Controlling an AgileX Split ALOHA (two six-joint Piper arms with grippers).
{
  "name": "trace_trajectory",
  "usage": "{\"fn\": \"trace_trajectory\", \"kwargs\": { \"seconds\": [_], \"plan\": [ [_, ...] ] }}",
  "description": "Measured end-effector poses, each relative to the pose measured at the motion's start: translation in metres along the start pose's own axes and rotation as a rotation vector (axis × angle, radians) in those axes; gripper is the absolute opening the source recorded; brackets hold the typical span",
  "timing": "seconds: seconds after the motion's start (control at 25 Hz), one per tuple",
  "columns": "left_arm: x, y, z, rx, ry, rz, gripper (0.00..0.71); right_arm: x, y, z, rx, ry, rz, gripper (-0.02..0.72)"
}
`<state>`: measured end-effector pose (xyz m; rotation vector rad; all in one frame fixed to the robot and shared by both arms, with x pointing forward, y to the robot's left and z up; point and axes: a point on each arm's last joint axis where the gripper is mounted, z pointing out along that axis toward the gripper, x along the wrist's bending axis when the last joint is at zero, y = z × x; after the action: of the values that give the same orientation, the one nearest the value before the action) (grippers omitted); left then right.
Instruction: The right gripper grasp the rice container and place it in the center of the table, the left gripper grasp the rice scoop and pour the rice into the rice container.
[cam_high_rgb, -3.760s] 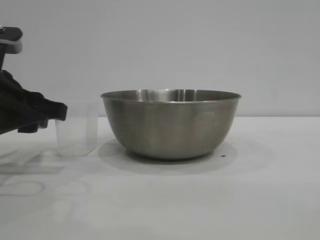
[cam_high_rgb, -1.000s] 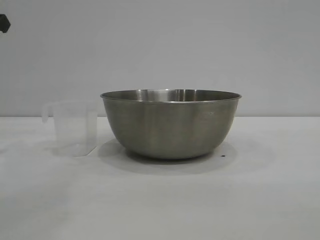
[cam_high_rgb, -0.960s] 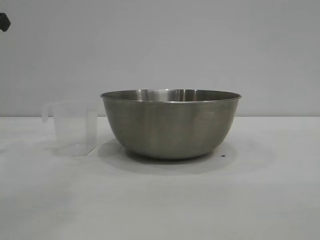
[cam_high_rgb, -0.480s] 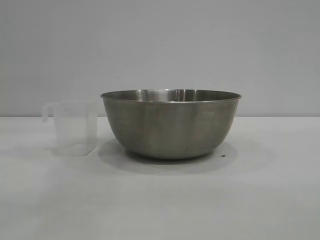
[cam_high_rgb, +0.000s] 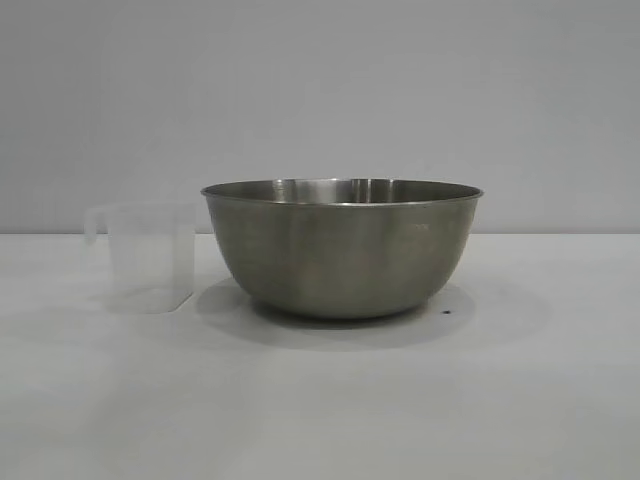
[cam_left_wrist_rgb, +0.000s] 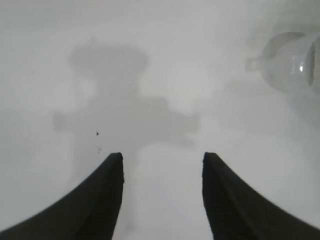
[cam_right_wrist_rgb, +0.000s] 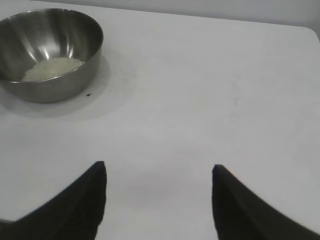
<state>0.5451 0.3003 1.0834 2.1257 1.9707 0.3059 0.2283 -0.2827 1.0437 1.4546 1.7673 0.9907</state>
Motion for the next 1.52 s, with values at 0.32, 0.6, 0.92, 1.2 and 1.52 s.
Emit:
{"fn": "trace_trajectory", "kwargs": {
  "seconds": [0.32,0.6,0.92,1.2,1.52],
  "plan": [
    [-0.001,-0.026,-0.051,-0.051,0.026,0.014,0.313,0.000,0.000,0.000,0.000,0.000,0.000,0.403],
    [-0.005,-0.064,-0.093,-0.165,0.035,0.016,0.313,0.000,0.000,0.000,0.000,0.000,0.000,0.403],
    [-0.010,-0.126,-0.113,-0.248,0.042,0.015,0.313,0.000,0.000,0.000,0.000,0.000,0.000,0.403],
    [-0.014,-0.176,-0.111,-0.296,0.044,0.008,0.313,0.000,0.000,0.000,0.000,0.000,0.000,0.403],
    [-0.018,-0.232,-0.108,-0.400,0.051,0.001,0.313,0.000,0.000,0.000,0.000,0.000,0.000,0.403]
  ]
}}
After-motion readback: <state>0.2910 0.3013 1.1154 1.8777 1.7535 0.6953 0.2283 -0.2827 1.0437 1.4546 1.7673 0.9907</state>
